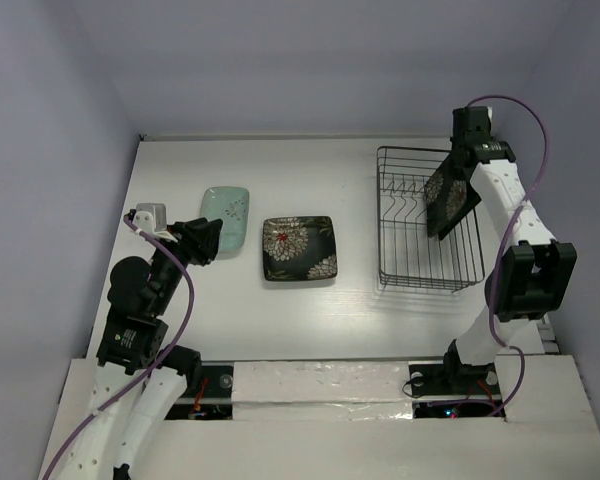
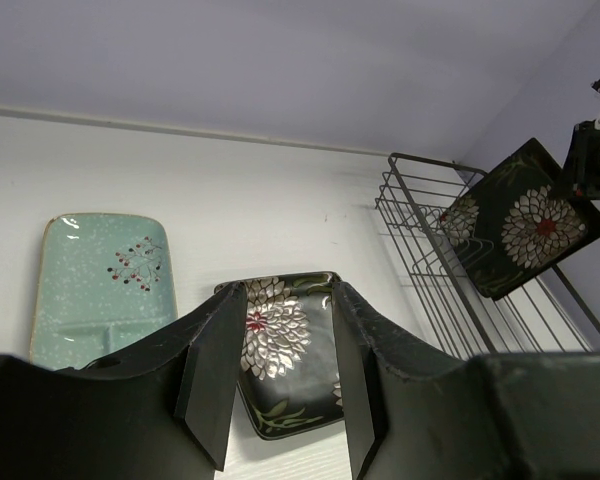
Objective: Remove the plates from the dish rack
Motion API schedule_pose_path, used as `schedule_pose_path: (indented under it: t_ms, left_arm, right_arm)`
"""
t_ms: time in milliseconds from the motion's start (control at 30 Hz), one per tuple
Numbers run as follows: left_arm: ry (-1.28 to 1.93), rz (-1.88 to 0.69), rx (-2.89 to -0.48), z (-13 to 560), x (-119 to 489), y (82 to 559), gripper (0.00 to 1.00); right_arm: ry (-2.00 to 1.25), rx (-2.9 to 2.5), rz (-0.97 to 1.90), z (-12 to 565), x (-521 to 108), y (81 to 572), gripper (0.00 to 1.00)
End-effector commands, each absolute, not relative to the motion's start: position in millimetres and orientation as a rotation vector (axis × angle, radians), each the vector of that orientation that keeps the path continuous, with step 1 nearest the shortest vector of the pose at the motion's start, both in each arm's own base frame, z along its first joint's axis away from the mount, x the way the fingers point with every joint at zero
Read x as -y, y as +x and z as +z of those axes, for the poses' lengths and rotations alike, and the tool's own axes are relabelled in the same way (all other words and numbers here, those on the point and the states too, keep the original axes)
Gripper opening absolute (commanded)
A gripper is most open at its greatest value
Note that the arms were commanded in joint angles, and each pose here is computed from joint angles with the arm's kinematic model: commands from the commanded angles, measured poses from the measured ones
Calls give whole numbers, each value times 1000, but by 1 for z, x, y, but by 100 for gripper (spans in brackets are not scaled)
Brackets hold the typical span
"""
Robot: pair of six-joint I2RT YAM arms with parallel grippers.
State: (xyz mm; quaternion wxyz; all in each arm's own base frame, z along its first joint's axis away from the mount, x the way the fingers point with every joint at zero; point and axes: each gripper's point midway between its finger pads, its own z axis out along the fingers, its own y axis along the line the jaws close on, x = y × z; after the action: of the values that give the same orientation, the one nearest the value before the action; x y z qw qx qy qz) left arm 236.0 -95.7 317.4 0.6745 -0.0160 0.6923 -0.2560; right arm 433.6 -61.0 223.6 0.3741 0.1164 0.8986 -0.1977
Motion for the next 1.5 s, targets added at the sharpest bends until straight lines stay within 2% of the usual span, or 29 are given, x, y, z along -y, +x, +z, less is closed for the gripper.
schedule_pose_path:
  t_ms: [0,33,100,200,233,333,633,867,1100,1200,1267,1333,1367,1467]
  left_arm:
    - [-28,-587,-1488,342,95,231,36]
    - [-26,-587,-1487,342,95,231,36]
    - [-27,-586,-1485,343,95,230,36]
    - [-28,-585,-1483,343,94,230,36]
    - [-29,-587,-1480,344,94,229,36]
    - [-30,-586,-1477,344,94,229,36]
    - [-26,-595,-1475,345,95,228,36]
    - [-27,-595,-1483,343,95,229,36]
    - [-30,-592,-1486,342,95,230,36]
    - [-32,-590,-1484,342,95,230,36]
    - [-35,-588,-1485,342,94,231,36]
    - [-34,-591,-1487,342,95,231,36]
    - [-34,-588,-1490,341,95,232,36]
    - [-37,-586,-1490,341,94,231,36]
  right_arm:
    - [244,-2319,-471,227,51,438,26]
    - [246,-2329,-489,222,53,438,33]
    - [227,-2345,-491,217,49,437,34]
    - [222,-2333,-498,222,46,437,20]
    - [225,-2323,-511,226,48,435,11]
    - [223,-2261,-536,248,46,432,1]
    - [166,-2026,-656,338,49,408,0]
    - [166,-1939,-601,368,36,393,0]
    - [194,-1772,-190,428,-18,378,0]
    - [148,-1703,72,435,-69,375,0]
    - [121,-1731,255,408,-112,376,0]
    - [145,-1674,447,410,-147,378,0]
    - [145,-1706,503,385,-162,379,0]
    - [164,-1660,760,377,-216,380,0]
